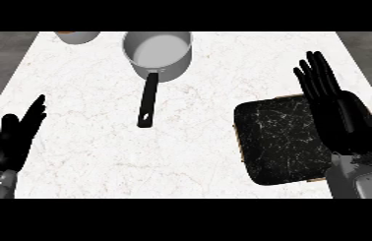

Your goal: Pick the pear from the tray and place it in the pot

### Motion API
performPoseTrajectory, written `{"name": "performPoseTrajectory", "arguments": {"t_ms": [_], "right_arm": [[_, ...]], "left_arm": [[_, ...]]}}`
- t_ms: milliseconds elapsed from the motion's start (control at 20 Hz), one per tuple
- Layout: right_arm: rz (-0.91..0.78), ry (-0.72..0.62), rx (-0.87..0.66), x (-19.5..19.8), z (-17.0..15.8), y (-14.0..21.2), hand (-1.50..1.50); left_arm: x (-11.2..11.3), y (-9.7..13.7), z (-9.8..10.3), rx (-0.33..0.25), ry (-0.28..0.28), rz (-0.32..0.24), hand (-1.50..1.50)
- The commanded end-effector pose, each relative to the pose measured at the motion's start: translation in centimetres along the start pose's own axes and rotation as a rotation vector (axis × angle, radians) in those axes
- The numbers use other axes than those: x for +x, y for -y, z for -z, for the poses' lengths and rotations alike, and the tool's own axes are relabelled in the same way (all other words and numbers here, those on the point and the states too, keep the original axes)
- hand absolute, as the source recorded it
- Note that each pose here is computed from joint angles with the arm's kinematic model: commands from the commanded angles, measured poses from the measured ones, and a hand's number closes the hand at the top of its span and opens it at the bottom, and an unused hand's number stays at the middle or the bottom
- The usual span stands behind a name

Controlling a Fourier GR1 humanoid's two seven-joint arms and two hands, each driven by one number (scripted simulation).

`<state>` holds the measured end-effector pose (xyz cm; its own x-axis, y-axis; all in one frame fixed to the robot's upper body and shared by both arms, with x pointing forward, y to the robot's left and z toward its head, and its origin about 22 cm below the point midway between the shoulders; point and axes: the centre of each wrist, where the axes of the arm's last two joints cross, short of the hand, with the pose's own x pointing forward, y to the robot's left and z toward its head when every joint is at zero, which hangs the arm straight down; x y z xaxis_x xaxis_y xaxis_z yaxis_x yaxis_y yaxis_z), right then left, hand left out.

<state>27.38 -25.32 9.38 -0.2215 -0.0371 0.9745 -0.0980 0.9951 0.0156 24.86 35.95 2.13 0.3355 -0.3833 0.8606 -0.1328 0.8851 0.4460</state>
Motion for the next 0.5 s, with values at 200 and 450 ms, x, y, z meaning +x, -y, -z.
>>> {"name": "performPoseTrajectory", "arguments": {"t_ms": [200, 450], "right_arm": [[0.267, -0.391, 0.293, -4.8, -2.0, 4.6, 1.5], [0.087, -0.301, -0.163, -3.9, -2.5, 15.1, -1.5]], "left_arm": [[1.8, 7.8, -1.0, -0.28, 0.119, -0.146, 0.0], [1.5, 11.5, -2.0, -0.437, 0.108, -0.225, 0.0]]}}
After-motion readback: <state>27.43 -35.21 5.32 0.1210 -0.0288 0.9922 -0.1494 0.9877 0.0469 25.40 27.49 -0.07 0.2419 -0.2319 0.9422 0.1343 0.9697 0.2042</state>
